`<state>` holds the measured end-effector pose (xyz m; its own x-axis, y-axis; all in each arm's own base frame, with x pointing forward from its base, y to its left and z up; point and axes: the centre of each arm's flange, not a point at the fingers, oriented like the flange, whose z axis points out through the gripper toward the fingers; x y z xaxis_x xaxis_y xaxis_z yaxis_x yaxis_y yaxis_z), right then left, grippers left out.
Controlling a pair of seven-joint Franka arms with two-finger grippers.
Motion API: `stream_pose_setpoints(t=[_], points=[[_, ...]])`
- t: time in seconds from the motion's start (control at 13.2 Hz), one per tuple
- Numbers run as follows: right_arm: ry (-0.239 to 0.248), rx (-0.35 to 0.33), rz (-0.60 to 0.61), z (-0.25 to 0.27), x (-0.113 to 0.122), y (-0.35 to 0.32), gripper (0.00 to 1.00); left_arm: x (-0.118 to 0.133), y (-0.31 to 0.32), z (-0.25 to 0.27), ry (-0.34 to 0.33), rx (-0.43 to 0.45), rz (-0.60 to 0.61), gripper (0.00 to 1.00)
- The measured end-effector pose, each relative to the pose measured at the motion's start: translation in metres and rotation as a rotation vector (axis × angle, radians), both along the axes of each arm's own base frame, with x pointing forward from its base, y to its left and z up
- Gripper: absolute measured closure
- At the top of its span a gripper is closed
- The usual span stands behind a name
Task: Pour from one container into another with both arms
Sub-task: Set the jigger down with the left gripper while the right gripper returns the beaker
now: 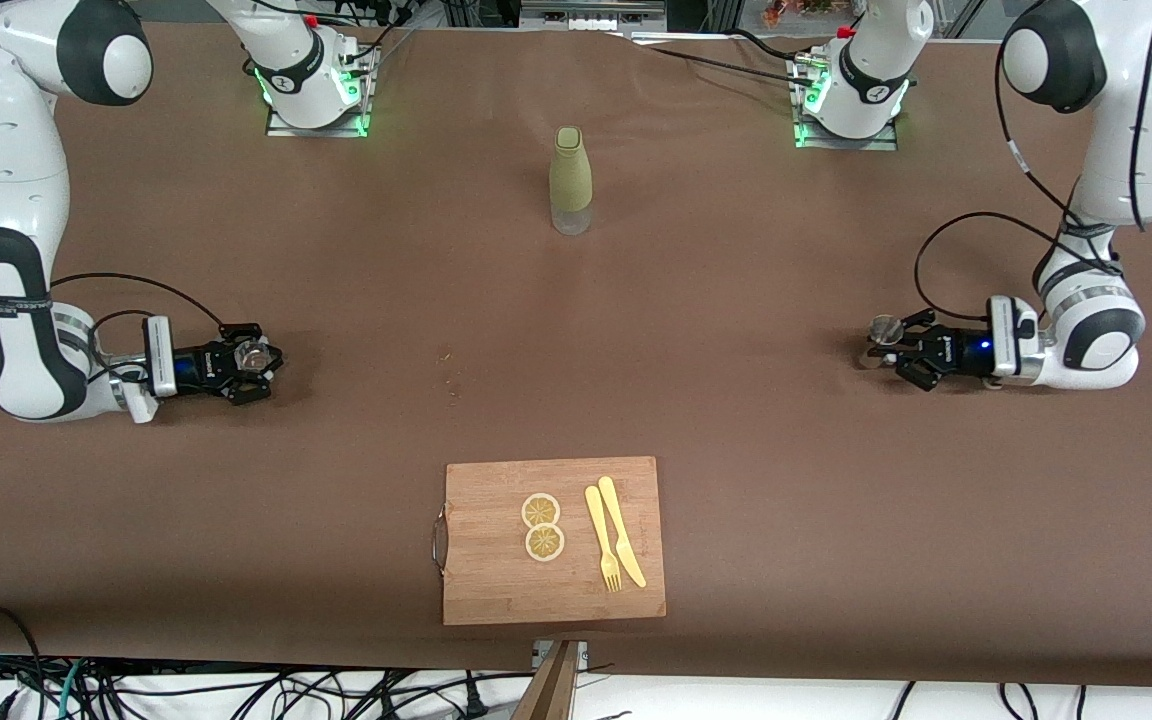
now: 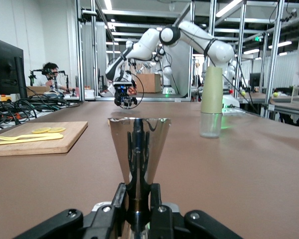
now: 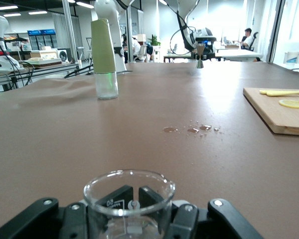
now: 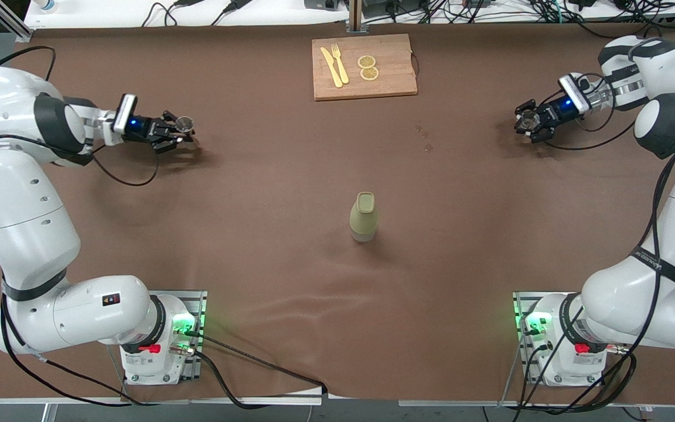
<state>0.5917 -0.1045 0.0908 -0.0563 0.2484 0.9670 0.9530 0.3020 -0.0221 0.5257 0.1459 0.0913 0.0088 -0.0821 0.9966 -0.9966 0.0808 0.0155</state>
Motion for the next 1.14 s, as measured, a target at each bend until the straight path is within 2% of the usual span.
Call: stream_pose_setpoints(t=[0.15, 0.38, 0.68, 1.14], points=[[-0.003, 0.017, 0.007, -0.004, -0.003, 0.001, 0.86, -0.016, 0.019, -0.010, 0.016, -0.045, 0.016, 0.78], [0.001, 0.020, 0.006, -0.006, -0.004, 0.000, 0.86, -0.029, 0.042, -0.017, 0.021, -0.062, 0.010, 0.78], [-0.002, 0.012, 0.005, -0.005, -0.003, -0.005, 0.86, -0.027, 0.052, -0.029, 0.014, -0.070, 0.000, 0.78], [0.018, -0.012, 0.009, -0.015, -0.011, -0.017, 0.86, -0.019, 0.053, -0.045, 0.003, -0.065, -0.015, 0.78]])
